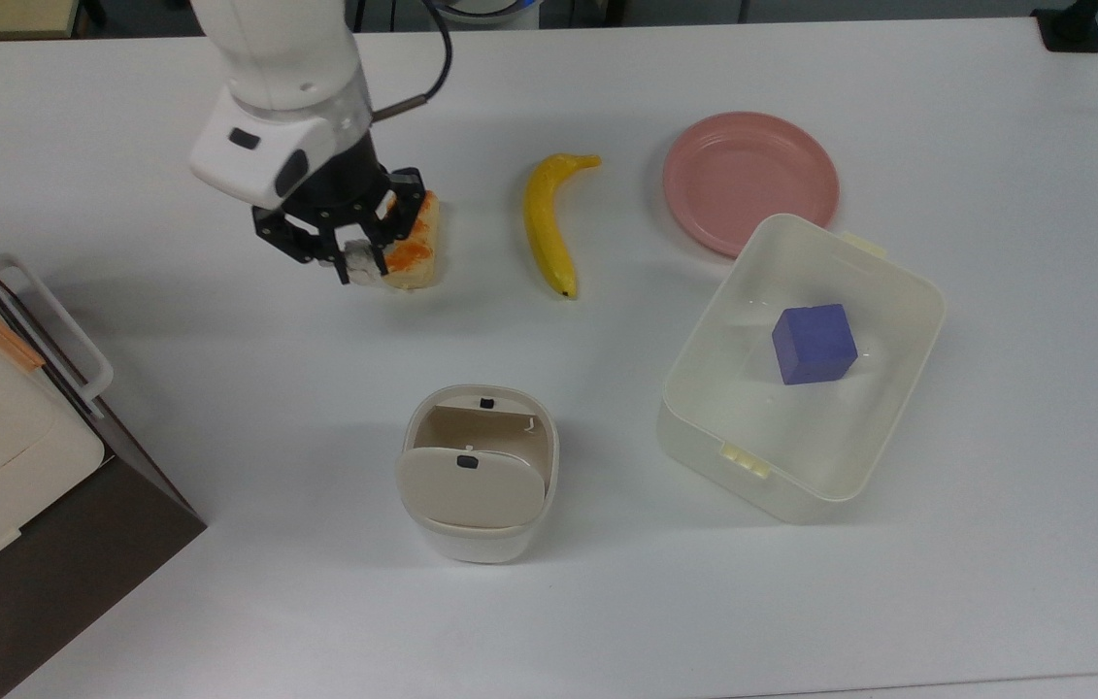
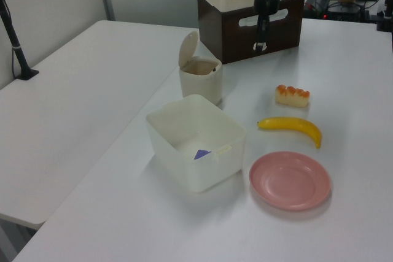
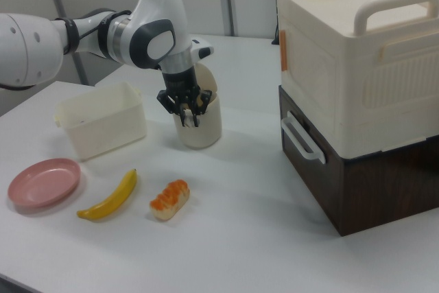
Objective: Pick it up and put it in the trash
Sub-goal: 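Lift the paper ball and carry it over the white trash can, then lower into the trash can opening and open the gripper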
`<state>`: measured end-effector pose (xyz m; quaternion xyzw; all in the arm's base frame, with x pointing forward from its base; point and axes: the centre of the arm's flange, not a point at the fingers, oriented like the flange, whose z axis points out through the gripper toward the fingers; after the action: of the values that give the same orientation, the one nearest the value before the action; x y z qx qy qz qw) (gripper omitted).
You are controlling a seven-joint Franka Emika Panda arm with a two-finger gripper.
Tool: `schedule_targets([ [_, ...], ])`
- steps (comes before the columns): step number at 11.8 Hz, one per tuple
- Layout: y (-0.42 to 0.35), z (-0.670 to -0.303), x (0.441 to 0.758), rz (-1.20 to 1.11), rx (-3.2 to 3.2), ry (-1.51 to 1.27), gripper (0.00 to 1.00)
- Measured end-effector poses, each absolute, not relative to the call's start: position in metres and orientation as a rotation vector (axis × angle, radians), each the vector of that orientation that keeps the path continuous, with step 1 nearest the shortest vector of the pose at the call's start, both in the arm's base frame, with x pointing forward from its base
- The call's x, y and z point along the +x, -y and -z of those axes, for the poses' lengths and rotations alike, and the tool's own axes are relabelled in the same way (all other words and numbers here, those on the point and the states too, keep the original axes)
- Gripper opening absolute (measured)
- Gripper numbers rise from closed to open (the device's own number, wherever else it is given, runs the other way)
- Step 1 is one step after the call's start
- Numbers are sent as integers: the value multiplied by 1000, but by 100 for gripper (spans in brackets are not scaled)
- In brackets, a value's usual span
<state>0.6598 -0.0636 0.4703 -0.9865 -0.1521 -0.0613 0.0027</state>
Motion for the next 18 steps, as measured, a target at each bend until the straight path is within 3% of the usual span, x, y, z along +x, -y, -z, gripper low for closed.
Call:
schedule_targets([
  [6, 7, -455, 709, 328, -3078, 569, 31],
  [11, -1, -471, 724, 490, -3075, 570, 31],
  [18, -13, -437, 748, 636, -3061, 586, 30],
])
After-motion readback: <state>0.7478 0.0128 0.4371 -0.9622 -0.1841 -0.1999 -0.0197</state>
